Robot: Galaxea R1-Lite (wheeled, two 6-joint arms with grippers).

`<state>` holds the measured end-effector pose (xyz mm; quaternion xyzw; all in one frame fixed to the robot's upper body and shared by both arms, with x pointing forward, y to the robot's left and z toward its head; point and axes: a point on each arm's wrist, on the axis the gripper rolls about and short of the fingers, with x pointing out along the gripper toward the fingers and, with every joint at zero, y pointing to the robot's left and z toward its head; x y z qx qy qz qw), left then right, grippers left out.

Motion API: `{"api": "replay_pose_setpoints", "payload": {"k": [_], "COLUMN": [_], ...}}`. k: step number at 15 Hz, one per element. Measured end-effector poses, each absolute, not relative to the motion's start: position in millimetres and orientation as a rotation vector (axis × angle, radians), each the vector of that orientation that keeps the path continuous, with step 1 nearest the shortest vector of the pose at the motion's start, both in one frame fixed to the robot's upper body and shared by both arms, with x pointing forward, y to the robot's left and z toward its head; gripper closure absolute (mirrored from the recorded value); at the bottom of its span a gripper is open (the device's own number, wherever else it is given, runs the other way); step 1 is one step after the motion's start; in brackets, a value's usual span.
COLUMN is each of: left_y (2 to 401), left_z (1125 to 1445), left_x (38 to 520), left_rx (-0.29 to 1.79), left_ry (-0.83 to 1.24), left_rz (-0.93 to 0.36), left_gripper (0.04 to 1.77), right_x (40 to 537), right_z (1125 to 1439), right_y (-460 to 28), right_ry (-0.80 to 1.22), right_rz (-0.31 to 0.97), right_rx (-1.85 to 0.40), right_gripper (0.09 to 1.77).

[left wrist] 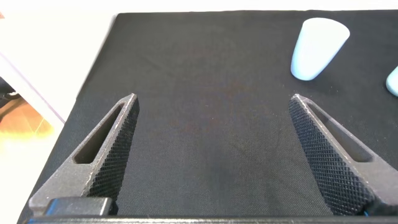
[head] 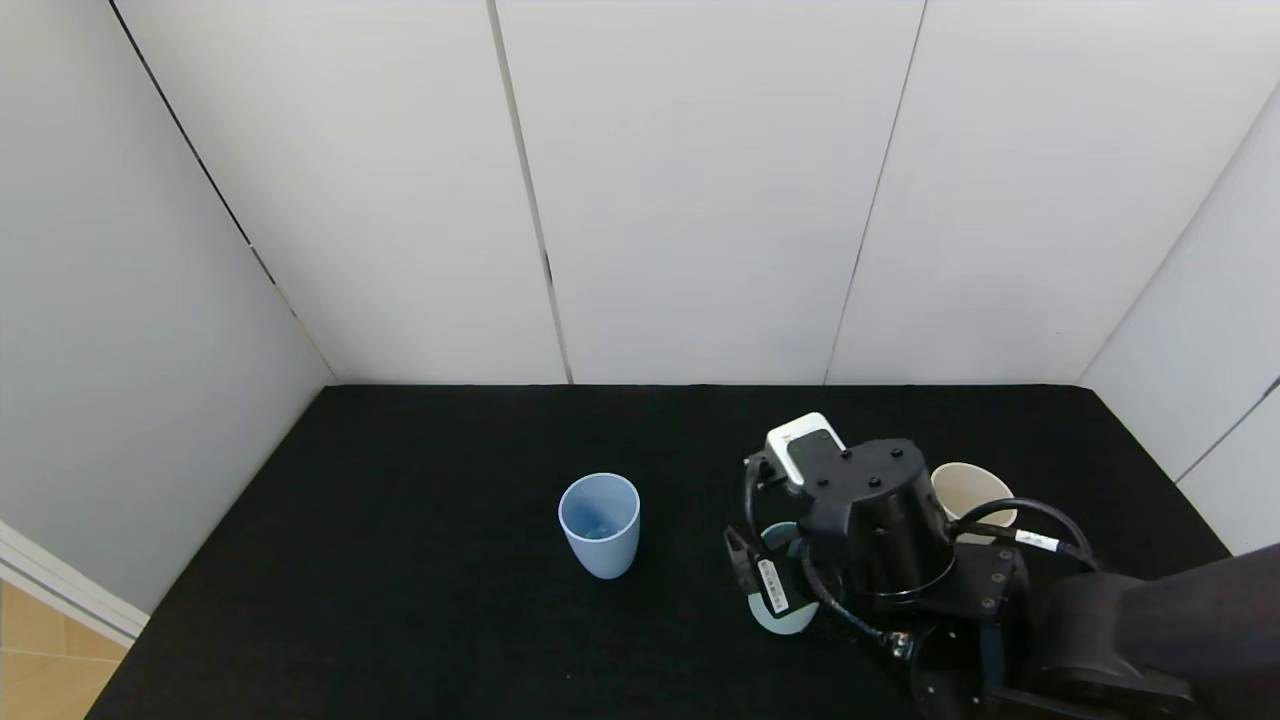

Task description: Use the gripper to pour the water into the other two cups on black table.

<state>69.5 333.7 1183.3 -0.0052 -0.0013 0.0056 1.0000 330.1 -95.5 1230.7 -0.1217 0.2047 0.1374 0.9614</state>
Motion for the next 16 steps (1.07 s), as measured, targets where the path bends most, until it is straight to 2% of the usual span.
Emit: {"api": "replay_pose_setpoints", "payload": {"k": [10, 16], "left_y": [334, 334], "left_z": [1183, 1183], "left_x": [69, 69], "left_rx": [-0.01, -0.01], "left_ry": [-0.003, -0.003], "left_rz": [0.011, 0.011], "left_gripper": [0.09, 0.09], "right_x": [283, 235], "right_z": [1271, 1307], "right_y": [-146, -196], "right_ry": [0.336, 0.197], "right_rz": [0.276, 0.178], "right_rx": [-0.189, -0.268], "right_gripper": [0.16, 0.16]}}
